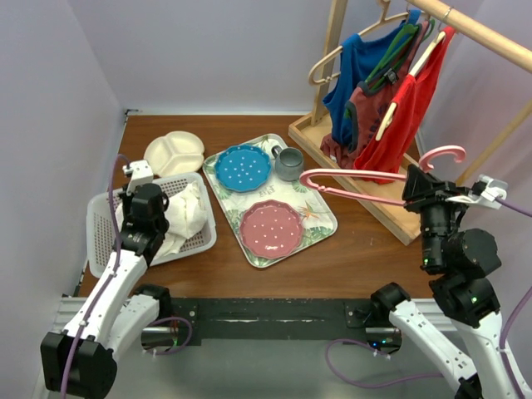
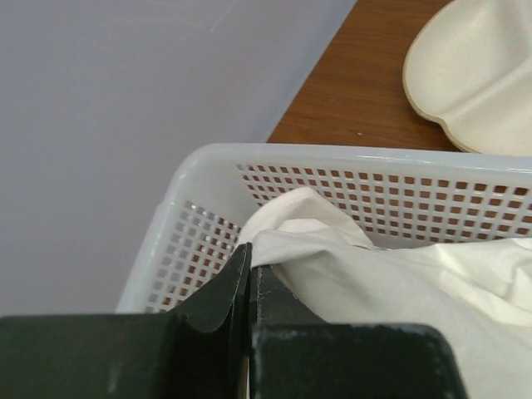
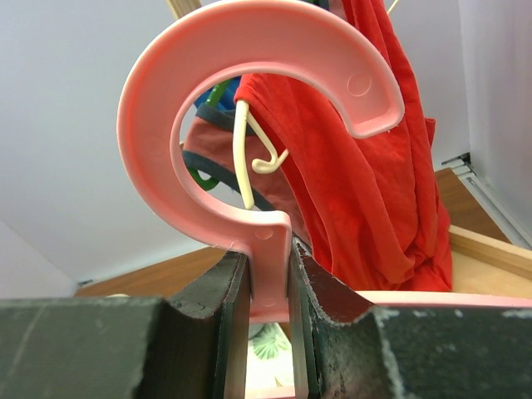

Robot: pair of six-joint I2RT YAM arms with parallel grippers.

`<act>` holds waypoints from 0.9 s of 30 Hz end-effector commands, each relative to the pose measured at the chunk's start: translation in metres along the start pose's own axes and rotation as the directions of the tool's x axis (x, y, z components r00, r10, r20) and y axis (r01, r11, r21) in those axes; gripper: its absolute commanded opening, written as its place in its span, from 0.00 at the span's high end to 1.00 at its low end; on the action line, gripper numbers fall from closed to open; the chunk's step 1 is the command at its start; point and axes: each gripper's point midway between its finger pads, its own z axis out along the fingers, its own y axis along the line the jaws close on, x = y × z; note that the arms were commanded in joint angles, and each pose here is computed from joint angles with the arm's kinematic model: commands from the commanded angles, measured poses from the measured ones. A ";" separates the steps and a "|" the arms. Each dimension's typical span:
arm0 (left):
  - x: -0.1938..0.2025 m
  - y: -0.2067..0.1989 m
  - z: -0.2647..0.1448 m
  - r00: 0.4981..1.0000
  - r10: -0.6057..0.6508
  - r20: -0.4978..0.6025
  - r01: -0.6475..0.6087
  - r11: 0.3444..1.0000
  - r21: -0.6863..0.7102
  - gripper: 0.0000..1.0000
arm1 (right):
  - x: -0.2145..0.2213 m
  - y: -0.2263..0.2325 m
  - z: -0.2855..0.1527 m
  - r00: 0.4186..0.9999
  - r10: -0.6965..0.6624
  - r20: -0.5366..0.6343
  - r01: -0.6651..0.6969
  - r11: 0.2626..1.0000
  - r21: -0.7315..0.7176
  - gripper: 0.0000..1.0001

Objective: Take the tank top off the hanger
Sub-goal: Place the tank top in the bin.

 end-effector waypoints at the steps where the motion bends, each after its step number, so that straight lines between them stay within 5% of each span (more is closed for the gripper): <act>1: 0.004 -0.024 0.001 0.975 -0.222 -0.034 0.224 0.970 0.096 1.00 | -0.005 0.000 0.002 0.999 0.008 0.033 -0.008 1.000 0.007 1.00; 7: 0.027 -0.048 -0.001 0.934 -0.319 -0.159 0.340 0.931 0.130 0.93 | -0.004 0.000 0.005 0.999 -0.007 0.032 0.007 1.000 0.006 1.00; 14: 0.021 -0.042 -0.002 0.885 -0.435 -0.167 0.450 0.891 0.063 0.34 | -0.006 0.000 0.004 0.999 -0.022 0.034 0.022 1.000 0.007 1.00; 21: -0.040 -0.029 -0.011 0.821 -0.558 -0.125 0.568 0.819 0.076 0.26 | -0.012 0.001 0.002 0.999 -0.011 0.043 0.011 1.000 0.002 1.00; 27: -0.063 -0.086 -0.023 0.795 -0.552 -0.252 0.606 0.721 0.335 0.34 | -0.008 0.004 0.004 0.999 0.001 0.035 -0.001 1.000 -0.009 1.00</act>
